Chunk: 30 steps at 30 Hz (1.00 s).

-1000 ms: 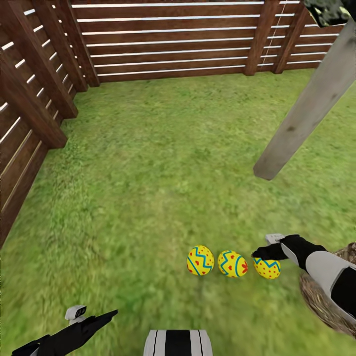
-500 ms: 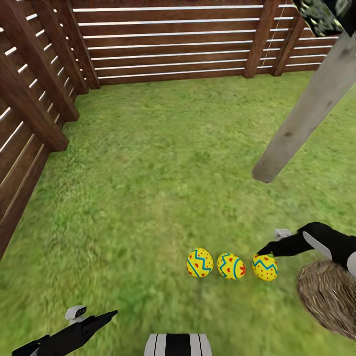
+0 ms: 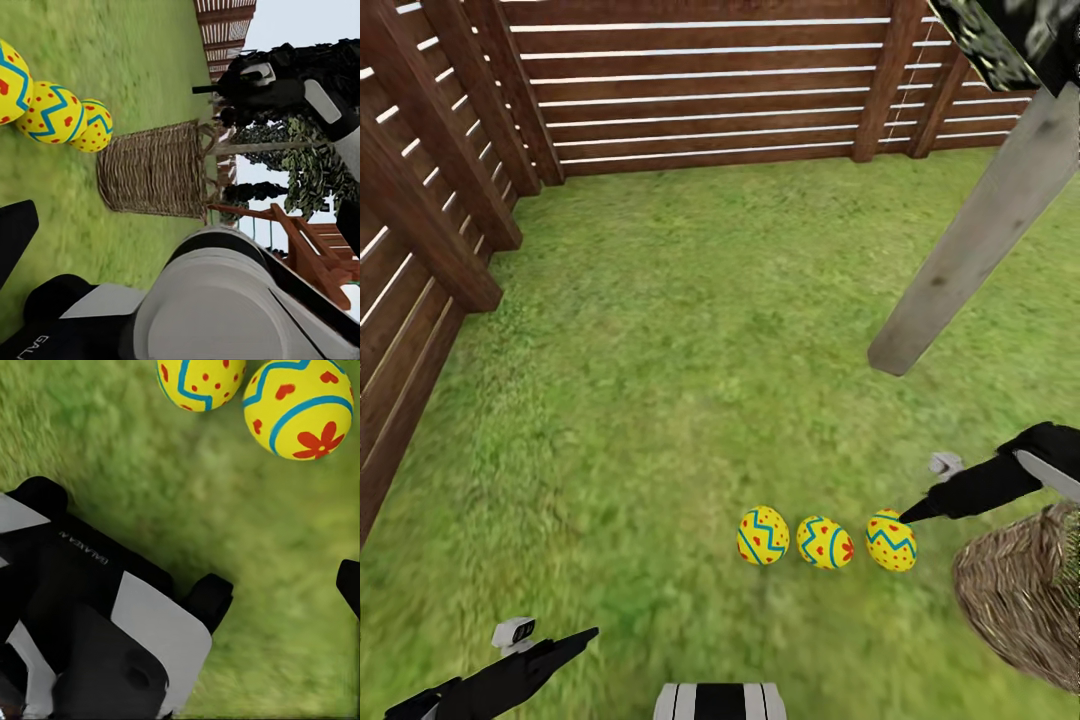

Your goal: Take the three Easter eggs out of the wicker basket on the lawn in the garden, then place them on the lawn next to a single tree (choose any tree) so that all three eggs are next to the same tree and none are left in the basket.

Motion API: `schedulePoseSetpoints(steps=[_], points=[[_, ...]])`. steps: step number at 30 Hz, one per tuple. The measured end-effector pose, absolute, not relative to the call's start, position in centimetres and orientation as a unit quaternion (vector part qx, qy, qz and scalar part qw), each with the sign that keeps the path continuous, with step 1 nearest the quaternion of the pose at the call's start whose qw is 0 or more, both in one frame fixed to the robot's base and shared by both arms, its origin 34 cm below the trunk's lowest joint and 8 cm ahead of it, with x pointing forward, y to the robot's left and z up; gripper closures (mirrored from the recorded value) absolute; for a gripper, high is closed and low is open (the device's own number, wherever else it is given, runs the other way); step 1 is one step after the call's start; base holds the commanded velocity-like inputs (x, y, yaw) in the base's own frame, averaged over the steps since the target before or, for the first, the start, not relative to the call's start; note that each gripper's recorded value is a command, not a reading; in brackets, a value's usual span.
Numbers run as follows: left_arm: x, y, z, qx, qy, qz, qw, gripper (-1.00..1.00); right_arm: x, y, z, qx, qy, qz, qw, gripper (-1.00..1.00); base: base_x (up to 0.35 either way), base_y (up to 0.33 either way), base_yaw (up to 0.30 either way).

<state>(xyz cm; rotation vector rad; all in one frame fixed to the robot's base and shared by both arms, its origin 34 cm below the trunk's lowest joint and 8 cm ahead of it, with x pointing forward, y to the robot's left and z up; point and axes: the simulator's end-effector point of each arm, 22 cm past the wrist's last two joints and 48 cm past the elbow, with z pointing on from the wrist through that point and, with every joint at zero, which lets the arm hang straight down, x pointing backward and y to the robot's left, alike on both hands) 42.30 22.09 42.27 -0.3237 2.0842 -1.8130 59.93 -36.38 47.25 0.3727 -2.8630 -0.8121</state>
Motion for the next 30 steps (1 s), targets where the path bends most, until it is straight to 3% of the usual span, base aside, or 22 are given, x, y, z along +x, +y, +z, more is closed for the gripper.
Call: schedulePoseSetpoints(steps=[30], points=[[43.3,21.6,48.5,-0.114,0.736,-0.644,0.177,-1.00,58.8,-36.1,57.6,0.177,-0.942,-0.272,0.079,-1.00,0.000,0.000,0.000]])
